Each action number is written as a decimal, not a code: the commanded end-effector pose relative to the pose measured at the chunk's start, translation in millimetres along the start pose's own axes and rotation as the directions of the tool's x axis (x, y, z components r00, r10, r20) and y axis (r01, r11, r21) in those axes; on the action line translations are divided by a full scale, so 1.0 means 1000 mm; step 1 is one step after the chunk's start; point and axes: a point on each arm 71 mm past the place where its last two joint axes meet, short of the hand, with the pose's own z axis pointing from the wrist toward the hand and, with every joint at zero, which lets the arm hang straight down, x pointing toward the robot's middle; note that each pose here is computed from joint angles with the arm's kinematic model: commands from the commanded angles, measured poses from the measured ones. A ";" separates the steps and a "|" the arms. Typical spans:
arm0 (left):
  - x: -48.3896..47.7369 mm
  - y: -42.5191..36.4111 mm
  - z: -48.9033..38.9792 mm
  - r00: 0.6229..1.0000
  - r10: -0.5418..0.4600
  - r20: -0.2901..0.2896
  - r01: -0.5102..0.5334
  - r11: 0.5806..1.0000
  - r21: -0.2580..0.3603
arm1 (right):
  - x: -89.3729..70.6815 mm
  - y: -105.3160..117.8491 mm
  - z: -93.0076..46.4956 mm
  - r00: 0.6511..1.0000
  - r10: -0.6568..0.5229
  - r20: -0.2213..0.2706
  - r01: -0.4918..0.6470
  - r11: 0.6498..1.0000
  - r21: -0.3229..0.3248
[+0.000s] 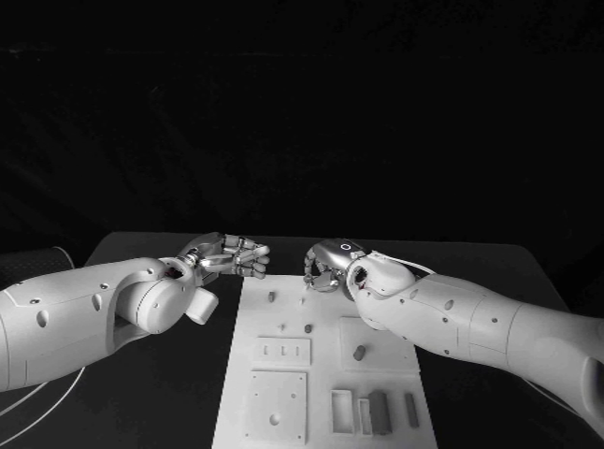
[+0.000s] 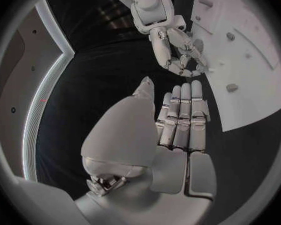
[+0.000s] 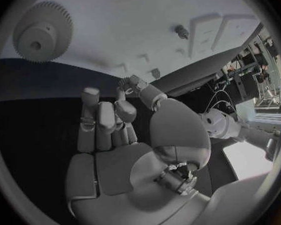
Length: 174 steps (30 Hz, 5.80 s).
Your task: Assemble the parts on the task board
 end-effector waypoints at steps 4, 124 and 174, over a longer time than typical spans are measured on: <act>0.0033 -0.0035 0.0023 1.000 0.003 -0.008 -0.002 1.000 0.017 | 0.003 0.002 0.001 0.999 -0.021 -0.027 0.021 1.000 -0.002; 0.0038 -0.0076 0.0042 1.000 0.007 -0.010 -0.007 1.000 0.020 | 0.016 0.008 0.003 0.997 -0.033 -0.068 0.034 0.999 0.008; -0.0016 -0.0070 0.0022 1.000 0.008 0.005 -0.008 1.000 0.022 | 0.003 -0.004 -0.015 0.999 0.034 -0.008 -0.034 0.999 0.011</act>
